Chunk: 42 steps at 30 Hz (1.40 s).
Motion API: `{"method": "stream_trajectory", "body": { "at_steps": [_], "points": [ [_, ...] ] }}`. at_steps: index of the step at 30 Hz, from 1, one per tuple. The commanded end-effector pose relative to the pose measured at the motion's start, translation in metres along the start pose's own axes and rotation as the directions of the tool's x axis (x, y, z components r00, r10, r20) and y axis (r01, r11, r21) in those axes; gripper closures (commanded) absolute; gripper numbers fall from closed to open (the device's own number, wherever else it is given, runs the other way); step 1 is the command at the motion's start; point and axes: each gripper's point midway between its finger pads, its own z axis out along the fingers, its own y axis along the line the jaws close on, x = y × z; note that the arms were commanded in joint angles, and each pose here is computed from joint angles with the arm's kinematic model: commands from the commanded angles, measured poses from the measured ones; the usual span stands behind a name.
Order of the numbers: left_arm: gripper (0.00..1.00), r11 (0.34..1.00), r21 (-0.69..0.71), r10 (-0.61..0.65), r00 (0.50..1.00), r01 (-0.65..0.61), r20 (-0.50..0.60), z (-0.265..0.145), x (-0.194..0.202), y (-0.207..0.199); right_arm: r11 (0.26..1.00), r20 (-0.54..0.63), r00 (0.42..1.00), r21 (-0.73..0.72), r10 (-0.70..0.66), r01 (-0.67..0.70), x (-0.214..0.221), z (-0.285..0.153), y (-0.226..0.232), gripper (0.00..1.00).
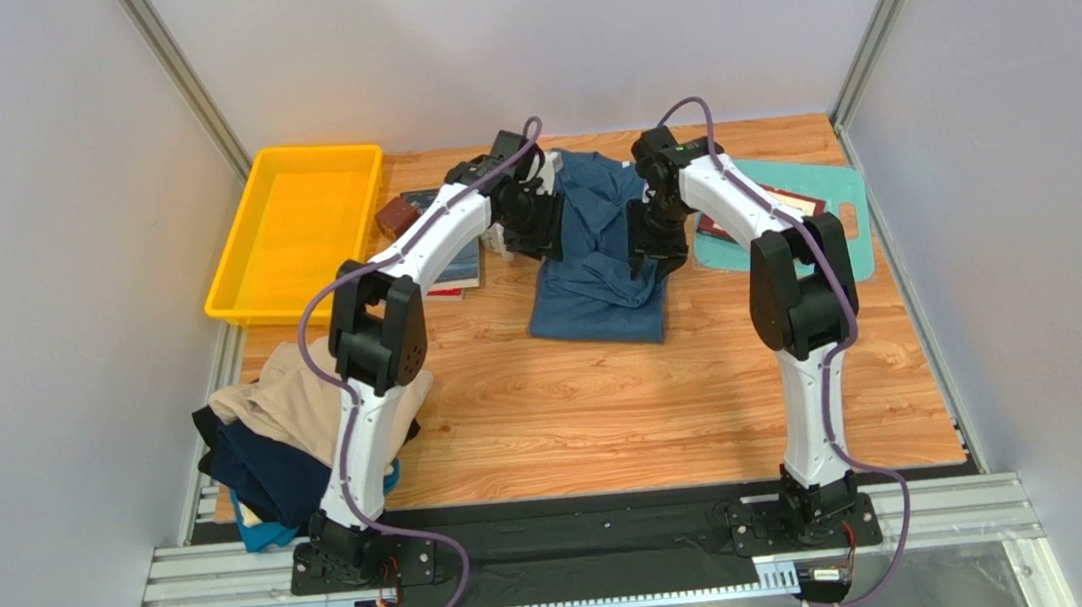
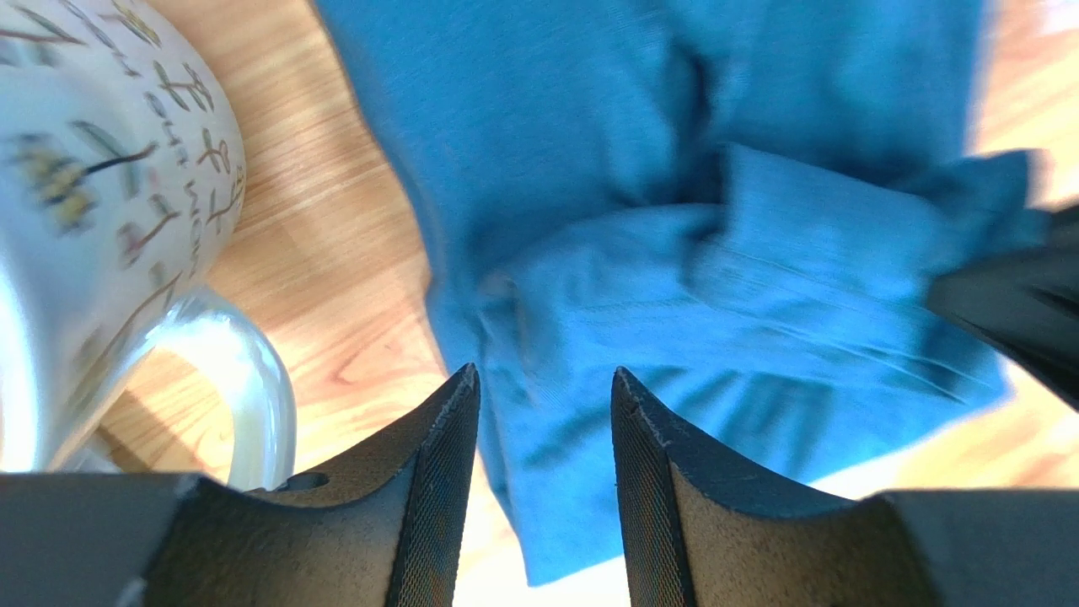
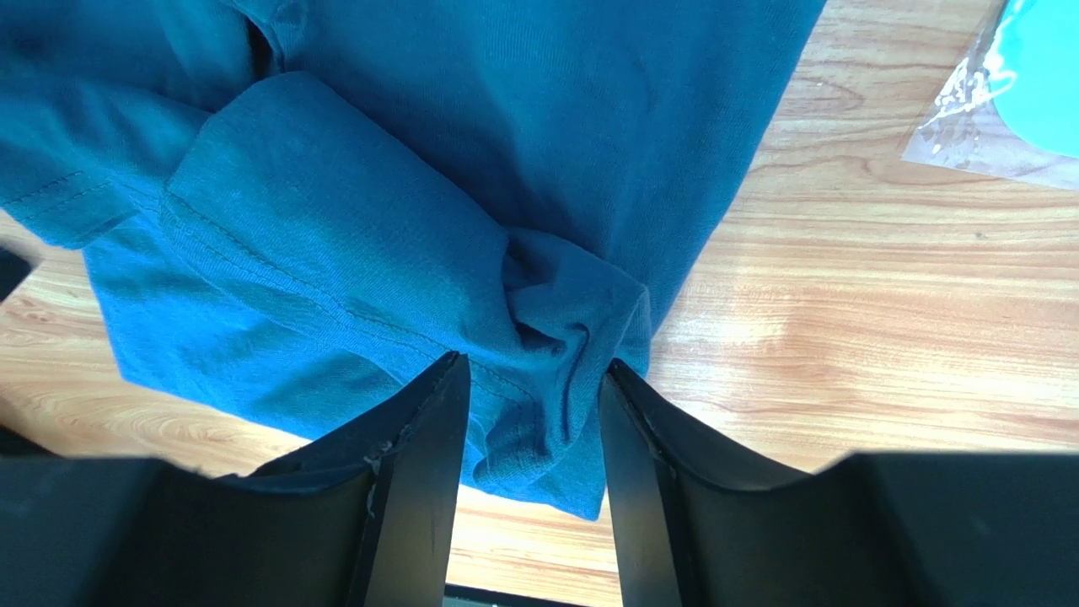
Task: Fold and stack the t-shirts
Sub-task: Fold the folded rectangular tshirt in 1/3 of the way
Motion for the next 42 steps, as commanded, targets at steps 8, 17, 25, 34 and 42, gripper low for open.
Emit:
{"method": "stream_trajectory", "body": {
  "at_steps": [8, 17, 25, 34, 42],
  "points": [
    [0.51, 0.980, 0.190, 0.047, 0.997, -0.059, 0.067, -0.070, 0.005, -0.054, 0.992, 0.043, 0.997, -0.110, 0.069, -0.064, -0.005, -0.013, 0.007, 1.00],
    [0.54, 0.973, 0.219, 0.091, 0.994, -0.077, -0.058, -0.045, 0.069, -0.064, 0.969, -0.005, 0.981, -0.156, 0.194, -0.192, -0.003, -0.002, -0.011, 1.00],
    [0.57, 0.977, 0.201, 0.084, 0.994, -0.068, -0.069, -0.013, 0.077, -0.064, 0.938, -0.035, 0.964, -0.225, 0.262, -0.263, -0.010, 0.000, -0.016, 1.00],
    [0.59, 0.990, 0.138, 0.048, 0.984, -0.025, -0.170, 0.021, 0.109, -0.045, 0.897, -0.086, 0.948, -0.307, 0.308, -0.319, -0.021, 0.005, -0.004, 1.00],
    [0.61, 0.992, 0.124, 0.045, 0.968, -0.014, -0.247, 0.020, 0.135, -0.042, 0.839, -0.109, 0.910, -0.356, 0.399, -0.411, -0.034, -0.002, -0.006, 1.00]
  ]
}}
